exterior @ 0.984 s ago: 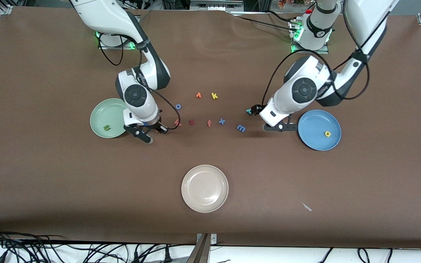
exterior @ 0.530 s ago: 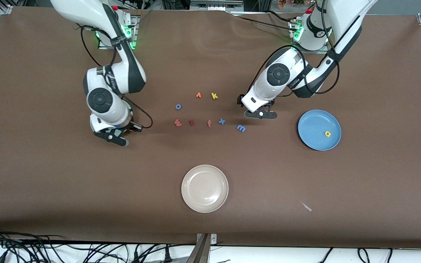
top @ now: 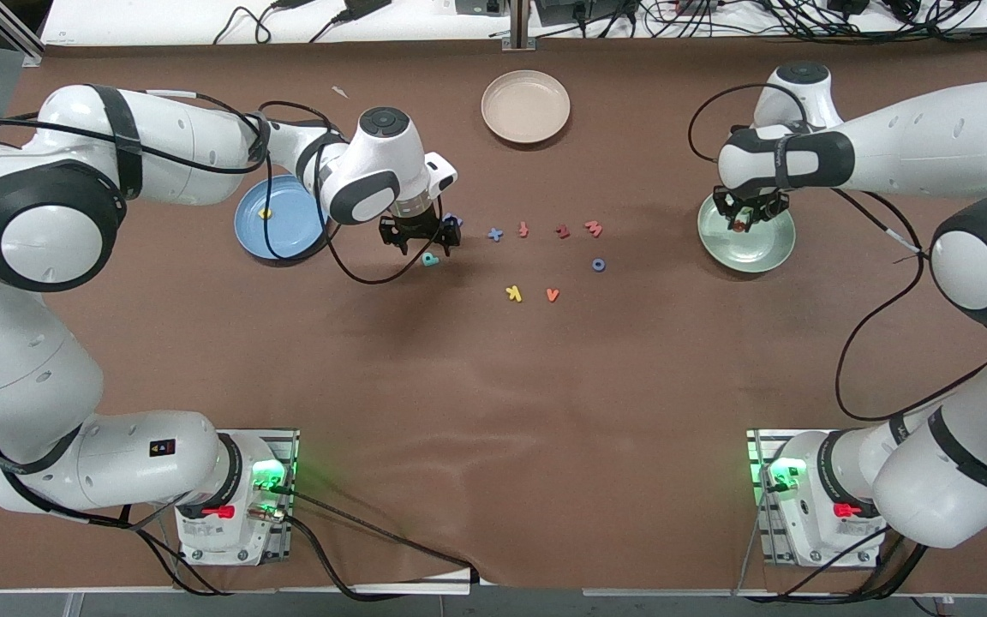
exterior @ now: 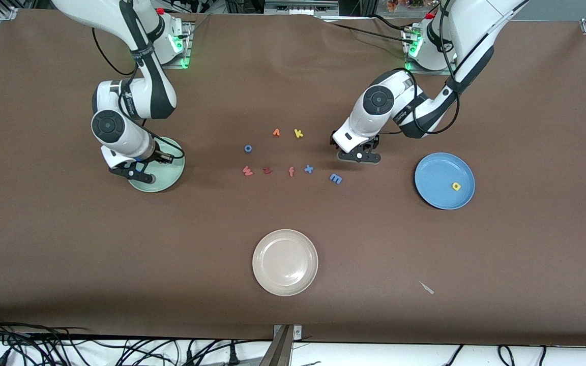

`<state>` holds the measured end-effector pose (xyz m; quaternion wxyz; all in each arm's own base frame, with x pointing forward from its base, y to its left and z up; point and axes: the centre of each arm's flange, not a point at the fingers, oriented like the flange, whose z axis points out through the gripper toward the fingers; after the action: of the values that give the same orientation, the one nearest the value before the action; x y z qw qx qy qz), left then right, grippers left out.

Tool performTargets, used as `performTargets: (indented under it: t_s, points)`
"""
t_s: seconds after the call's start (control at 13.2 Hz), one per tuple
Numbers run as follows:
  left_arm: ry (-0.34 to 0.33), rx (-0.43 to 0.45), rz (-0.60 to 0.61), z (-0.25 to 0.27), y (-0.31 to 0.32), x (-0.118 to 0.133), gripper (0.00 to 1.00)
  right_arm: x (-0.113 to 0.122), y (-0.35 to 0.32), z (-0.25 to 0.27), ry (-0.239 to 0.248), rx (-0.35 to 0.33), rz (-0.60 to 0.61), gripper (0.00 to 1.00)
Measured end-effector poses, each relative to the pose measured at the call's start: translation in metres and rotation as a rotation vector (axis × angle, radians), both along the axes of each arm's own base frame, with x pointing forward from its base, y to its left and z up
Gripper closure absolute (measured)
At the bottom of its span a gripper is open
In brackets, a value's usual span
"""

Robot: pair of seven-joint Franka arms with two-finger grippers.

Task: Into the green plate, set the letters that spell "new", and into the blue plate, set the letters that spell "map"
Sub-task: 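Release the orange 6 on the green plate while the left gripper reaches teal letter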

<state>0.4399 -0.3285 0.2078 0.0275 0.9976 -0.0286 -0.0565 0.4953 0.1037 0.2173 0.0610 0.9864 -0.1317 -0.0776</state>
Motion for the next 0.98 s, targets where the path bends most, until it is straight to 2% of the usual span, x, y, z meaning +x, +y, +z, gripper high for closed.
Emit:
performTargets:
  t_s: [0.3,0.45,0.53,0.68,0.91,0.98]
  points:
    - [-0.041,0.028,0.016,-0.019,0.001,-0.001,0.09,-0.003,0.0,0.0,-0.014,0.005,0.003,0.3]
    - [-0.042,0.033,0.031,-0.029,0.002,-0.003,0.09,0.002,0.008,0.008,-0.039,0.016,0.014,0.07]
    - [-0.039,0.031,0.037,-0.031,0.002,-0.004,0.09,0.006,0.015,0.015,-0.056,0.025,0.025,0.0]
    - [-0.035,0.03,0.046,-0.033,0.001,-0.004,0.09,0.017,0.031,0.031,-0.075,0.038,0.045,0.0]
    - [-0.031,0.03,0.051,-0.034,0.001,-0.005,0.11,0.042,0.058,0.072,-0.022,0.04,0.071,0.0]
    - [-0.031,0.03,0.051,-0.034,0.001,-0.005,0.13,0.05,0.07,0.087,-0.02,0.043,0.088,0.0]
